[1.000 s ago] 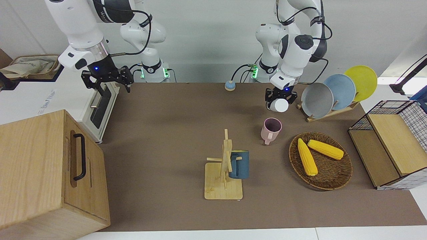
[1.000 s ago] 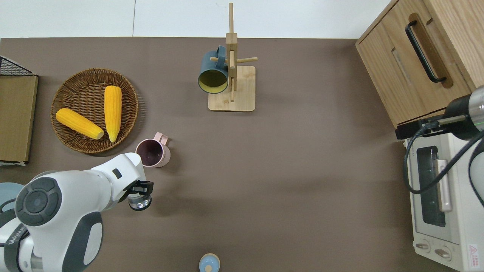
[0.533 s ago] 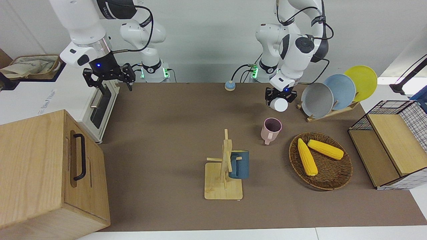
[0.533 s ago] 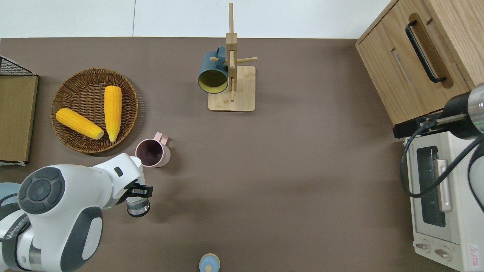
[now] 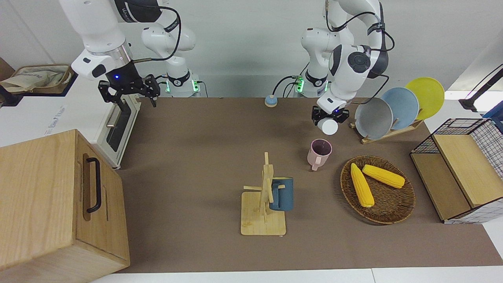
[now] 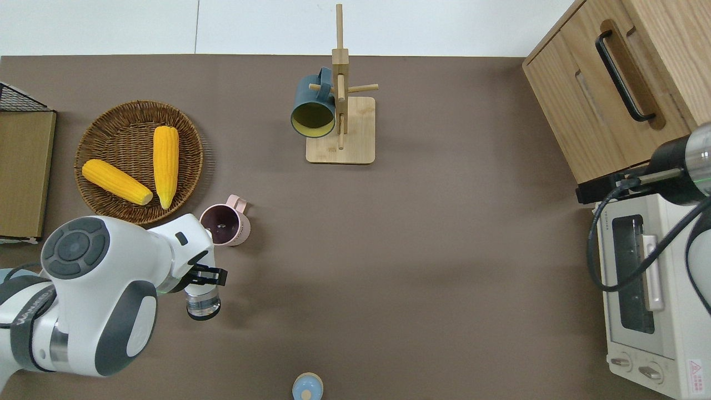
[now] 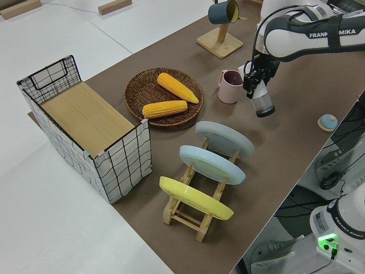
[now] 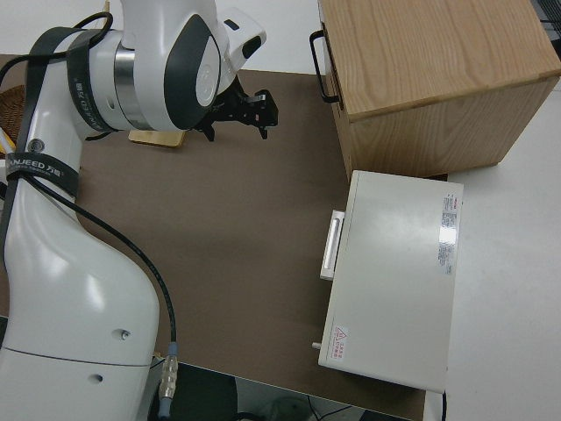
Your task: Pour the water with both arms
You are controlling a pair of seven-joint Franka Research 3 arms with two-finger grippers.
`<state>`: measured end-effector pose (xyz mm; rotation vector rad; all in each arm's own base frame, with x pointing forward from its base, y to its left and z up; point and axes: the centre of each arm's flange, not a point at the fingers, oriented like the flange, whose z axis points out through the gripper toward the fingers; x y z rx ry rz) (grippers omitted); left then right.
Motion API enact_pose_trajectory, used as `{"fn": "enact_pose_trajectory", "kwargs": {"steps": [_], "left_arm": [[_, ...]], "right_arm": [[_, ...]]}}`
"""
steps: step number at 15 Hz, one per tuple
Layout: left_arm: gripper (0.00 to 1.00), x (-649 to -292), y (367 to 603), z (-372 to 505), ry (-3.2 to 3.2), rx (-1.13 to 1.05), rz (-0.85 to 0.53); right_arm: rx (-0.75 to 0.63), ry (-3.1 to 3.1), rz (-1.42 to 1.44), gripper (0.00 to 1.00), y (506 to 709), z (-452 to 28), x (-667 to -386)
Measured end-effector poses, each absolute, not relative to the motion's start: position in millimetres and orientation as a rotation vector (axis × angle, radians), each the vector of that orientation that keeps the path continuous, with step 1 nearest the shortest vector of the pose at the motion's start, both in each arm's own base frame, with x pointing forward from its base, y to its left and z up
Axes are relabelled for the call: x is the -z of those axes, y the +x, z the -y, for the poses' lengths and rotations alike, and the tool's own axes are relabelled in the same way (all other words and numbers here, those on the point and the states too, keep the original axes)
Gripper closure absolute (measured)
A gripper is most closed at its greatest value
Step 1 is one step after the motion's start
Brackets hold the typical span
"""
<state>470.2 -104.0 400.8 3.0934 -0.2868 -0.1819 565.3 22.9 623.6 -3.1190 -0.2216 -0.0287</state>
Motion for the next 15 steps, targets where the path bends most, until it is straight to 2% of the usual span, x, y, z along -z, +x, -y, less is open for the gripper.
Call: {"fn": "enact_pose_trajectory", "kwargs": {"steps": [4,15], "left_arm": [[0.36,-396,480,107,3.09,0.256,0.284],[0.36,-390,481,107,3.086,0.311,0.281]], "right_arm": [[0.034,-3.117,0.24,0.01,565,-30,-625],[0.037,-3.117,0.245,0.01,565,-31,-626]]}}
